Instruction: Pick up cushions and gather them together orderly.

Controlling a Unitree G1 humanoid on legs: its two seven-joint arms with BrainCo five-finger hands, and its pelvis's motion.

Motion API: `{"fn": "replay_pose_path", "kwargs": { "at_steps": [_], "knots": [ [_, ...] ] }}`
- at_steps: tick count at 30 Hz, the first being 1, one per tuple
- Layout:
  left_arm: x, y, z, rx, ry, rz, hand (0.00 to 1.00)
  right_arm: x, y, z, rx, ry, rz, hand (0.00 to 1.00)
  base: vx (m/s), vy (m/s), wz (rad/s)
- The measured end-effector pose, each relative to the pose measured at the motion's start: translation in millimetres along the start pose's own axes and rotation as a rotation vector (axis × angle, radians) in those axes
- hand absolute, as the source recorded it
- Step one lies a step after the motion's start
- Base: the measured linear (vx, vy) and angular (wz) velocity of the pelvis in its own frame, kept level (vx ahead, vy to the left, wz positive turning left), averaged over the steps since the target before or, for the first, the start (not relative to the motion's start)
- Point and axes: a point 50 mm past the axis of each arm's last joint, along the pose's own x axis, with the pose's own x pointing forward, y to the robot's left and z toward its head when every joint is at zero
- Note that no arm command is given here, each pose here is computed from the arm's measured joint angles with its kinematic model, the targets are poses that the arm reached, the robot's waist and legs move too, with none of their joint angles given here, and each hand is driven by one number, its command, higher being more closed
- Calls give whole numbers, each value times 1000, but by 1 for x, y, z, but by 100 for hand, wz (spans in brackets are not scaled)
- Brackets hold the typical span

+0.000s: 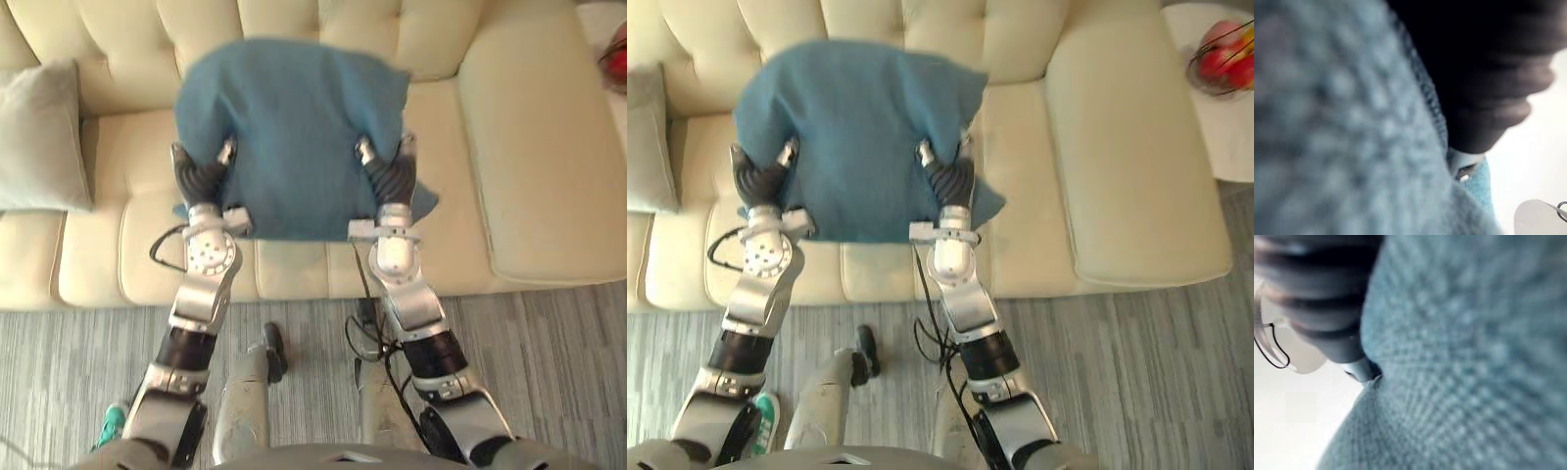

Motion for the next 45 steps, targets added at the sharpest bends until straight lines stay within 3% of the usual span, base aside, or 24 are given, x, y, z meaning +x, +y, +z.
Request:
{"fn": "replay_pose_path", "kwargs": {
  "at_steps": [3, 10, 11, 12, 19, 23, 27, 33, 41, 45],
  "knots": [
    [16, -14, 19, -30, -69, 6, 100, 17, 0, 25, -6, -129, -76, 100, -32, -70, 16],
    [68, -69, 109, -104, -324, -53, 100, 70, -17, 97, 64, -394, -357, 100, -5, -42, 17],
    [74, -76, 129, -125, -375, -60, 0, 83, -20, 110, 90, -422, -407, 100, -14, -32, 10],
    [77, -81, 141, -137, -400, -64, 0, 90, -21, 117, 104, -435, -435, 0, -18, -32, 15],
    [95, -99, 220, -183, -553, -59, 0, 136, -30, 192, 168, -576, -541, 0, -11, -45, 21],
    [104, -97, 235, -202, -545, -35, 0, 152, -39, 222, 199, -598, -560, 0, 19, -40, 17],
    [119, -91, 219, -168, -438, -2, 0, 170, -35, 224, 260, -500, -510, 0, 48, 10, 11],
    [134, -69, 199, -164, -345, 51, 0, 185, -25, 198, 225, -366, -384, 0, 34, 42, 4],
    [135, -14, 123, -194, -156, 190, 0, 186, -28, 158, 140, -272, -271, 0, 11, 16, -3],
    [124, -5, 85, -181, -64, 210, 0, 181, -42, 154, 162, -296, -267, 0, -14, 19, 4]
  ]
}}
